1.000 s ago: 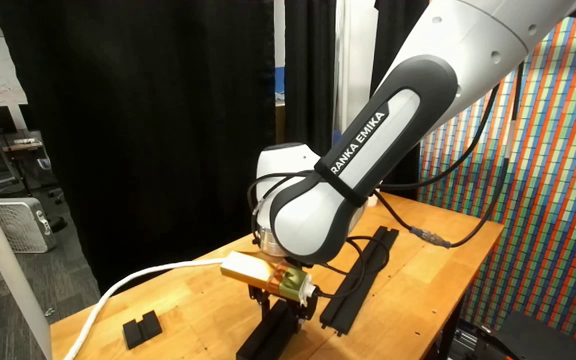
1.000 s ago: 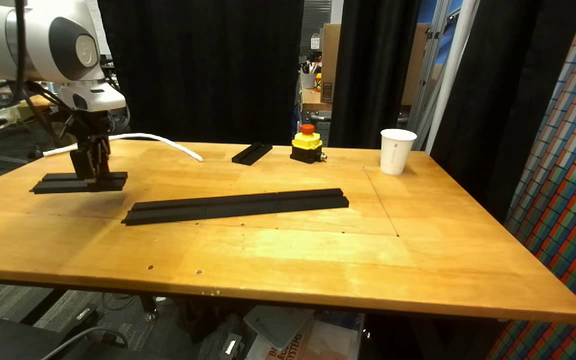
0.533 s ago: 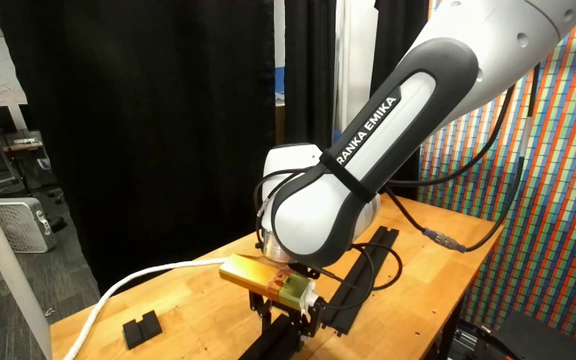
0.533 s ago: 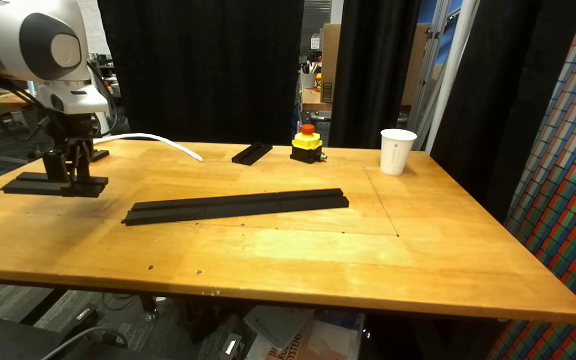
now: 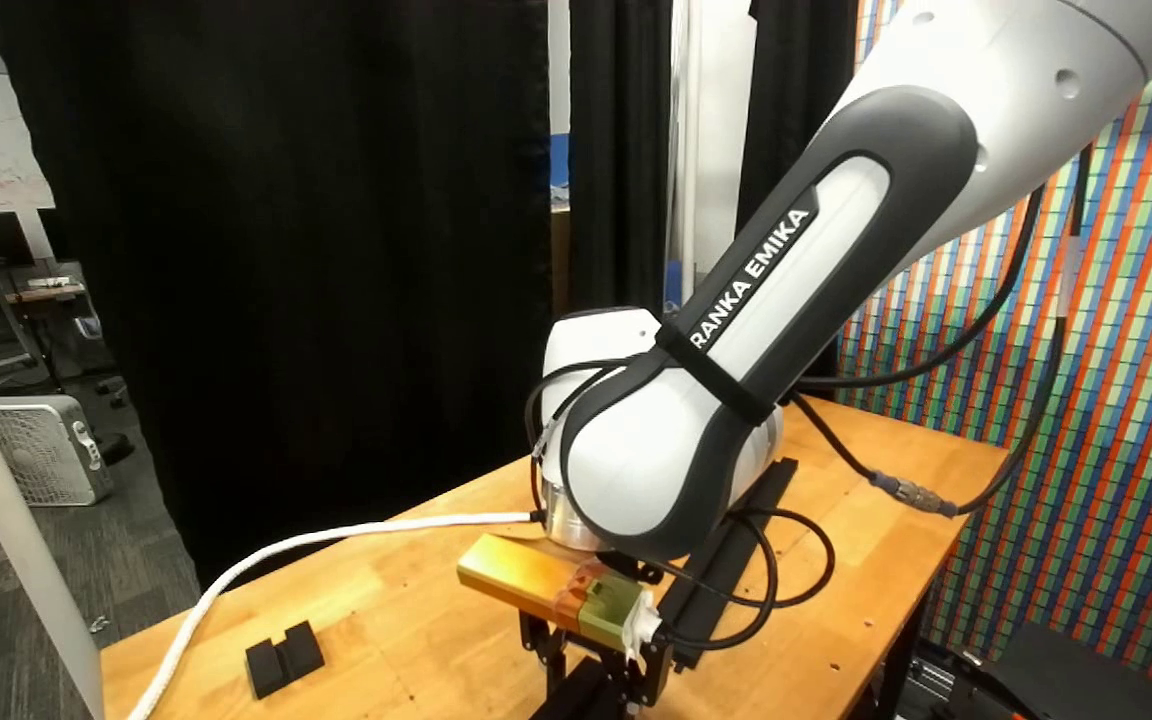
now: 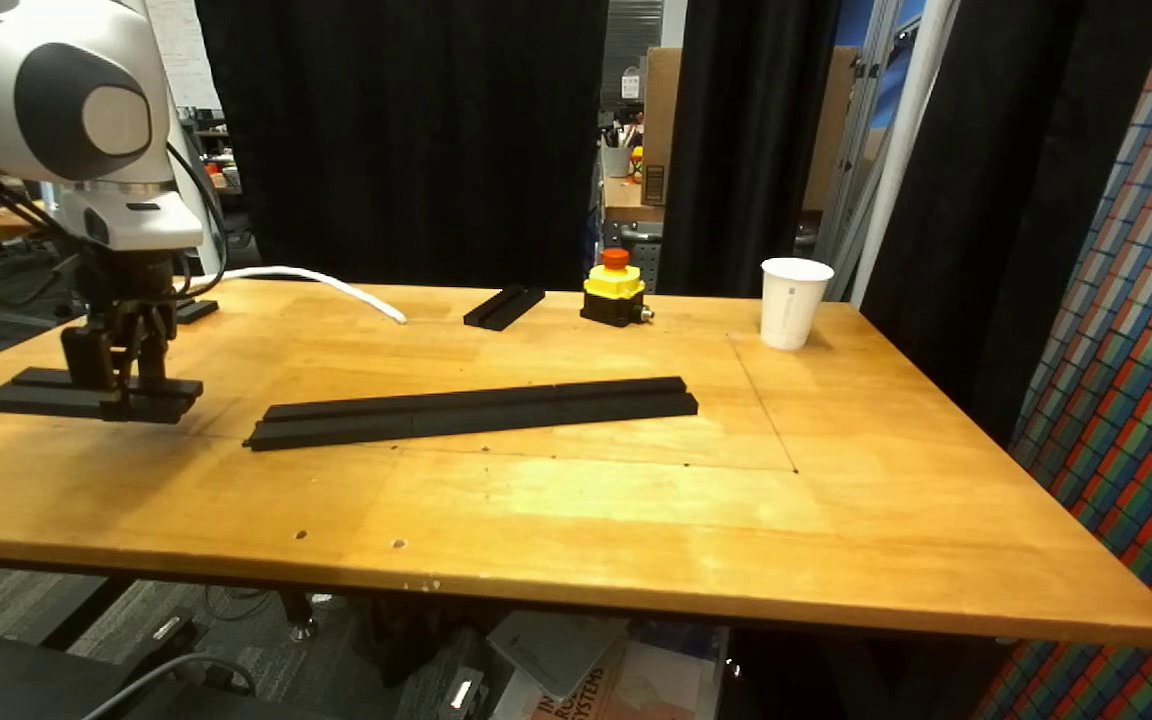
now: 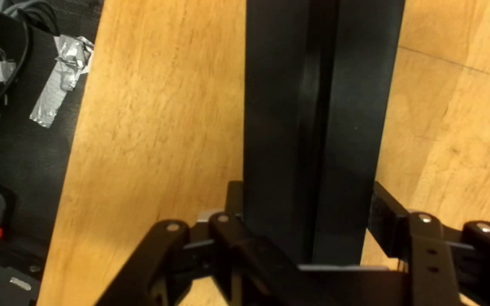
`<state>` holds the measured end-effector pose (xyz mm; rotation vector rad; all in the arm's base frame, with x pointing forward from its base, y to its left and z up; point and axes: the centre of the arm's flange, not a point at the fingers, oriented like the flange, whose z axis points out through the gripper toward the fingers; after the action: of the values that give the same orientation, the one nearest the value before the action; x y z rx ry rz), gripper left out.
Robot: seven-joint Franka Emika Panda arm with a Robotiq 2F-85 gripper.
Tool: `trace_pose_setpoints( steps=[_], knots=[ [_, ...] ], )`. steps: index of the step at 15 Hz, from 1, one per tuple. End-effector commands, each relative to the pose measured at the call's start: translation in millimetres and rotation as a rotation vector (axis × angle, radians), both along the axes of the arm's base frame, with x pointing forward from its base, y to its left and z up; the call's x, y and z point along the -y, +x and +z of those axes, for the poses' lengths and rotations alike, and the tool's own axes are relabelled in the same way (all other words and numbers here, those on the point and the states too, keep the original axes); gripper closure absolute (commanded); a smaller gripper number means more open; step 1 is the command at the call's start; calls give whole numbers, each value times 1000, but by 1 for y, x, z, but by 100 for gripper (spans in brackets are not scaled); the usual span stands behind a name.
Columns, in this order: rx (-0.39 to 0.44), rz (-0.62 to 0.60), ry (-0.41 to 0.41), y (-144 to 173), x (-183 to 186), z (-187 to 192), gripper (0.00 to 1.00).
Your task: Connect the four black objects together
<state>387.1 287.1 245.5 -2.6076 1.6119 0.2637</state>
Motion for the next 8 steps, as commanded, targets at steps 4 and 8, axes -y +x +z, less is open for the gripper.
trace_pose_setpoints(
  steps=[4,8],
  knots=[
    [7,-19,-18,-13,19,-2,55],
    [7,-6,-59,-13,32,-8,55]
  ],
)
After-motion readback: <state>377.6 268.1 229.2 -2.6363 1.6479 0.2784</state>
